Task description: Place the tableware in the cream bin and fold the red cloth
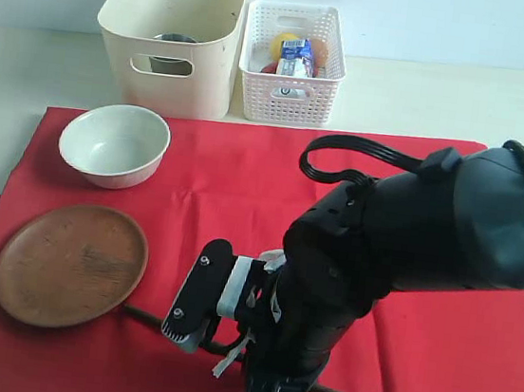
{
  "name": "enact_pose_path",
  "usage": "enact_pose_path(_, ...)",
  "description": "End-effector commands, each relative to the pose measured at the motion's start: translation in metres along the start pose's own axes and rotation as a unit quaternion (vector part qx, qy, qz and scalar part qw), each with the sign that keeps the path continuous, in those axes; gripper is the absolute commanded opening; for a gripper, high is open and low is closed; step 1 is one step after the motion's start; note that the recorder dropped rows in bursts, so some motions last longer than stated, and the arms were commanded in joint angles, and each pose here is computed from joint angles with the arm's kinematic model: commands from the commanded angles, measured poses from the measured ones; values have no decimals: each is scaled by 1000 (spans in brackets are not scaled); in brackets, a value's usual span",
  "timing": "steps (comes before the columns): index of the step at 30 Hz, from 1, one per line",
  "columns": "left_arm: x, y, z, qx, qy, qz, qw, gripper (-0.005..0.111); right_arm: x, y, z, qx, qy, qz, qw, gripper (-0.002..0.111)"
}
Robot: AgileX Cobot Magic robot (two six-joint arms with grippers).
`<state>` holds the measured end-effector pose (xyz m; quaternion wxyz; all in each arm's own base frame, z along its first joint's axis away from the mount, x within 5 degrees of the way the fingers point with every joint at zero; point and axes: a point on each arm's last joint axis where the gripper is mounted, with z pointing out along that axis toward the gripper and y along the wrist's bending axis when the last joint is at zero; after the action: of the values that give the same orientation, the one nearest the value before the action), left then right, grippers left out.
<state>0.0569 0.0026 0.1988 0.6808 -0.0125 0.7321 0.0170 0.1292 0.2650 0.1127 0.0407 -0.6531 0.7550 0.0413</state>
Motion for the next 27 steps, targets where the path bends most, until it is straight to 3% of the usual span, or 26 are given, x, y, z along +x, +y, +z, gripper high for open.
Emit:
enact_pose_path(1, -1, 0, 0, -1, -3, -3, 1000, 0, 6, 2, 8, -8, 29, -4, 1000, 39)
enact_pose_path(4, -1, 0, 0, -1, -3, -3, 1000, 0, 6, 2, 8, -9, 31, -4, 999, 45)
enact_pose_path(27, -1, 0, 0, -1, -3, -3, 1000, 0, 0, 0, -14, 14, -20, -12, 1000, 43)
